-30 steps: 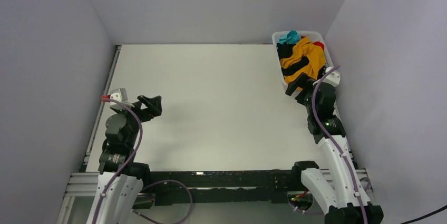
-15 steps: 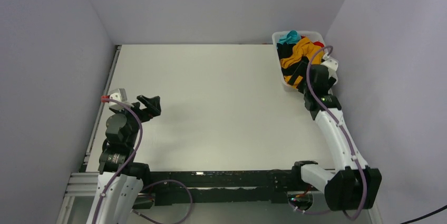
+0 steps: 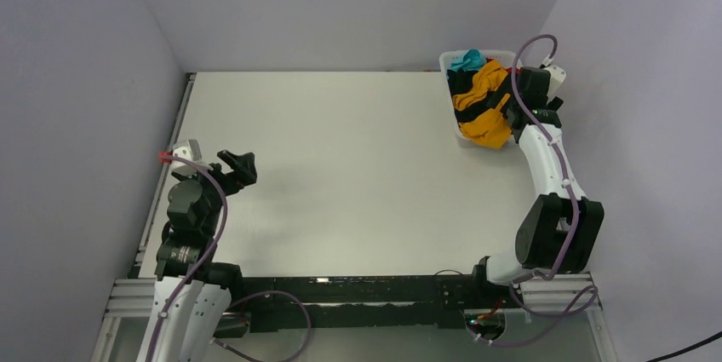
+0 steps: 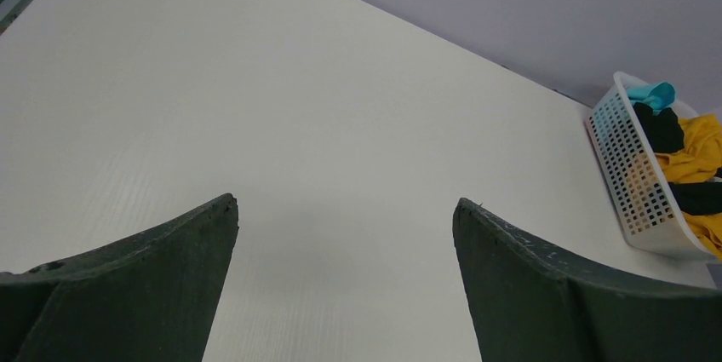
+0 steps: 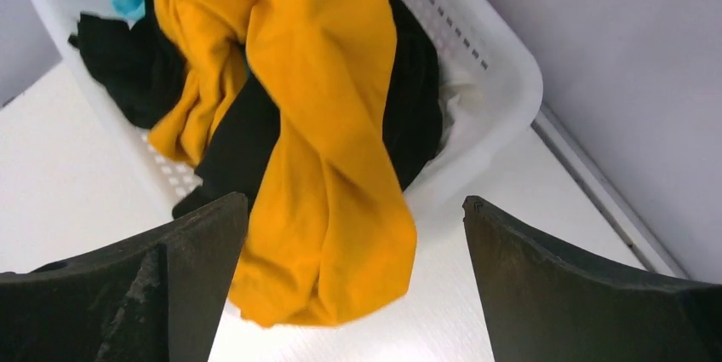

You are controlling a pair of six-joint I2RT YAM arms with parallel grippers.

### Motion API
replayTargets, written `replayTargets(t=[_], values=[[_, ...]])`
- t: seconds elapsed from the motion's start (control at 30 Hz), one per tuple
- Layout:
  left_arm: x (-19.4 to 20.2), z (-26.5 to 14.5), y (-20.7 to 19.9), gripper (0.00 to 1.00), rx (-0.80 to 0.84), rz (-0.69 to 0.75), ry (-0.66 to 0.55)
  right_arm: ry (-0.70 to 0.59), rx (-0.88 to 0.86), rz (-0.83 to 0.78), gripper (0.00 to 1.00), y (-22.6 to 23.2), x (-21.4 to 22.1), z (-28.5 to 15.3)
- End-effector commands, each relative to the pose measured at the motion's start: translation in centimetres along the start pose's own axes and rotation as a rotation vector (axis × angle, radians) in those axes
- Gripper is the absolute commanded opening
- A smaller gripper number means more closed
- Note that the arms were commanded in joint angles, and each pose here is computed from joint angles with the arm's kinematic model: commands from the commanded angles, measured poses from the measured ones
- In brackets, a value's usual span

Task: Fold and stack the t-shirts
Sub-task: Grab crumpled tshirt from bin with the right arm

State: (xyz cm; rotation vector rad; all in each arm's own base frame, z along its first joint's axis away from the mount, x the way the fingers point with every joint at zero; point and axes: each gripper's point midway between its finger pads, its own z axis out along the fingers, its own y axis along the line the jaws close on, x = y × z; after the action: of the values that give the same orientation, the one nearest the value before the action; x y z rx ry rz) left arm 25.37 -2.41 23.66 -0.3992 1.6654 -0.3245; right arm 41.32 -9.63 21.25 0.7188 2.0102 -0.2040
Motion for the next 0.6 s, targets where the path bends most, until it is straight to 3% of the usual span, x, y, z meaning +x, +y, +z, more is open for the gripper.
replayTargets(t=[0.0, 0.17, 0.37, 0.43, 0.57], values=[[-2.9, -0.8, -1.1, 0.99, 0.035, -0.006, -0.094, -0.079, -0.050, 0.040, 1.00, 1.2, -4.3, 1.9], [-3.3, -1.2, 0.7, 0.99, -0.086, -0.164, -0.131, -0.077, -0.012, 0.039, 0.94, 1.6, -5.3, 6.2], [-3.6, -1.0, 0.7, 0.99, -0.091, -0.126, -0.128, -0.020, -0.033, -0.004, 0.91, 3.2, -4.9, 10.3], [-3.5, -0.7, 0.2, 0.99, -0.060, -0.084, -0.113, 0.009, -0.019, -0.006, 0.79, 3.4, -4.4, 11.5], [-3.4, -0.5, 0.0, 0.99, -0.051, -0.036, -0.089, 0.022, -0.035, -0.022, 0.47, 4.2, -4.6, 13.0]])
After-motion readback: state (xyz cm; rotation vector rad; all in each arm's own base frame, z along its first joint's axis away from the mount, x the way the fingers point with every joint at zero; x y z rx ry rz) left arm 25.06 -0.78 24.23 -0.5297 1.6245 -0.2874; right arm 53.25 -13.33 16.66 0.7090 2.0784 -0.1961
